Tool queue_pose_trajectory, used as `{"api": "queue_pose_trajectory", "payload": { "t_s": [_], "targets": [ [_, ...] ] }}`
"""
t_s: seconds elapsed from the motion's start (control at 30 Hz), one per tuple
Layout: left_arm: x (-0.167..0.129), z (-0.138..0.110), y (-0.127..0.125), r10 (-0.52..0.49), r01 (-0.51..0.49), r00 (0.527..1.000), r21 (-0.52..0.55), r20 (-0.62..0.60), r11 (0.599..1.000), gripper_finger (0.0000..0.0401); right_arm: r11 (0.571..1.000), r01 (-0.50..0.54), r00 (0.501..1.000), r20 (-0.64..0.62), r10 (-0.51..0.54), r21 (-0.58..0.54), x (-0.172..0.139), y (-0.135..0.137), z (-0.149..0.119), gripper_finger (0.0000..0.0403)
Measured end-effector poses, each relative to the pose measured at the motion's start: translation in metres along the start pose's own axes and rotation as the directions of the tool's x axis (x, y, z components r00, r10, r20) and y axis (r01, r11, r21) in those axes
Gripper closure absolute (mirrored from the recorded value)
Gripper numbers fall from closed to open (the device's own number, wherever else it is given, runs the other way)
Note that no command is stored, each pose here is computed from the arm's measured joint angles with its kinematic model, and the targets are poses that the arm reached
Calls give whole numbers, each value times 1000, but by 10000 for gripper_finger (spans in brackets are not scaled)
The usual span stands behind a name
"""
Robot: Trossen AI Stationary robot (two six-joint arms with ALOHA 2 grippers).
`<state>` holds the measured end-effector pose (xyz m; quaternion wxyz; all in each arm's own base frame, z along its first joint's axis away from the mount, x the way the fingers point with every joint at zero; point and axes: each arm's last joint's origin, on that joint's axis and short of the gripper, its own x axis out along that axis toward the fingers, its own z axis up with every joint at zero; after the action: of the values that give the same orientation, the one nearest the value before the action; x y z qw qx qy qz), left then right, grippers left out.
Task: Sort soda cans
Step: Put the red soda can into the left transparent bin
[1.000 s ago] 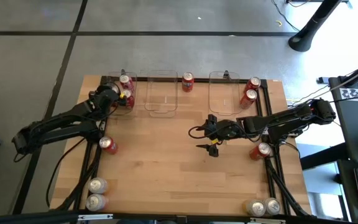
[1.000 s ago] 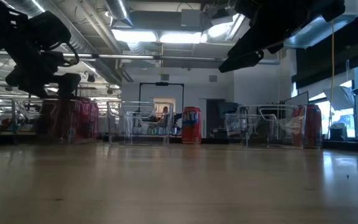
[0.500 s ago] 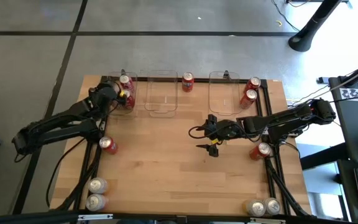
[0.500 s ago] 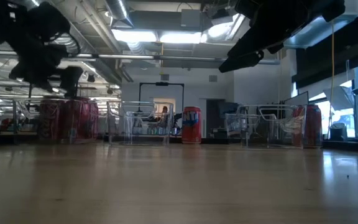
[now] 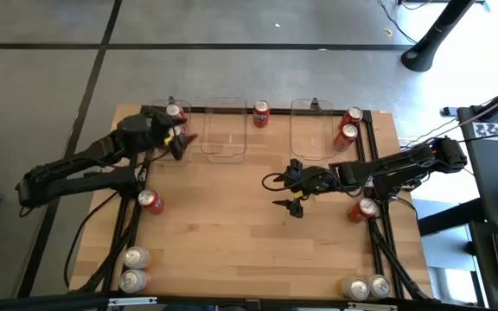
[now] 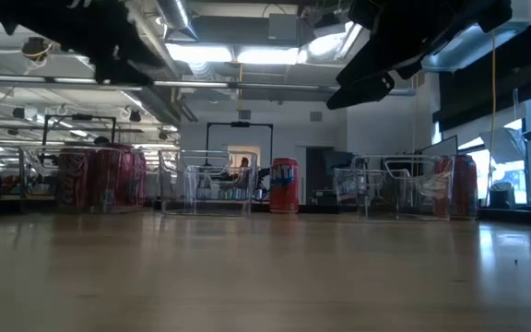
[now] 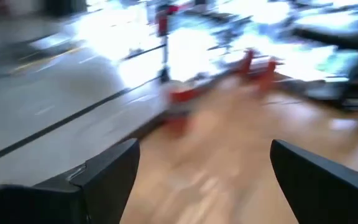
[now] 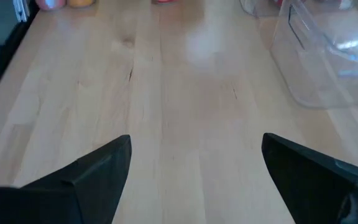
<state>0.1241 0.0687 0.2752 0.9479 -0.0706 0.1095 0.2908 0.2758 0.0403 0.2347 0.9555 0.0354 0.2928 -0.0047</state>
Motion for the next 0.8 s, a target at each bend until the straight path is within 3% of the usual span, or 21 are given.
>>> {"api": "queue_pose_trajectory", "payload": {
  "t_s": [0.13, 0.27, 0.47, 0.67, 0.8],
  "targets": [
    [5, -7, -13, -173, 171, 984, 43, 49, 984, 52, 1000, -10, 998, -68, 11, 27, 0, 0, -6, 42],
    [9, -13, -22, -236, 232, 967, 58, 96, 971, 52, 997, 59, 985, -166, -50, 54, -10, -3, -3, 42],
    [18, -20, -33, -298, 288, 945, 89, 137, 954, 52, 975, 185, 923, -363, -130, 120, -52, -3, 29, 42],
    [30, -33, -41, -327, 315, 942, 130, 79, 940, 52, 896, 400, 848, -449, -282, 193, -81, -11, 46, 42],
    [36, -40, -45, -336, 329, 941, 143, 28, 933, 52, 772, 589, 751, -515, -414, 239, -92, -30, 44, 42]
  ]
}}
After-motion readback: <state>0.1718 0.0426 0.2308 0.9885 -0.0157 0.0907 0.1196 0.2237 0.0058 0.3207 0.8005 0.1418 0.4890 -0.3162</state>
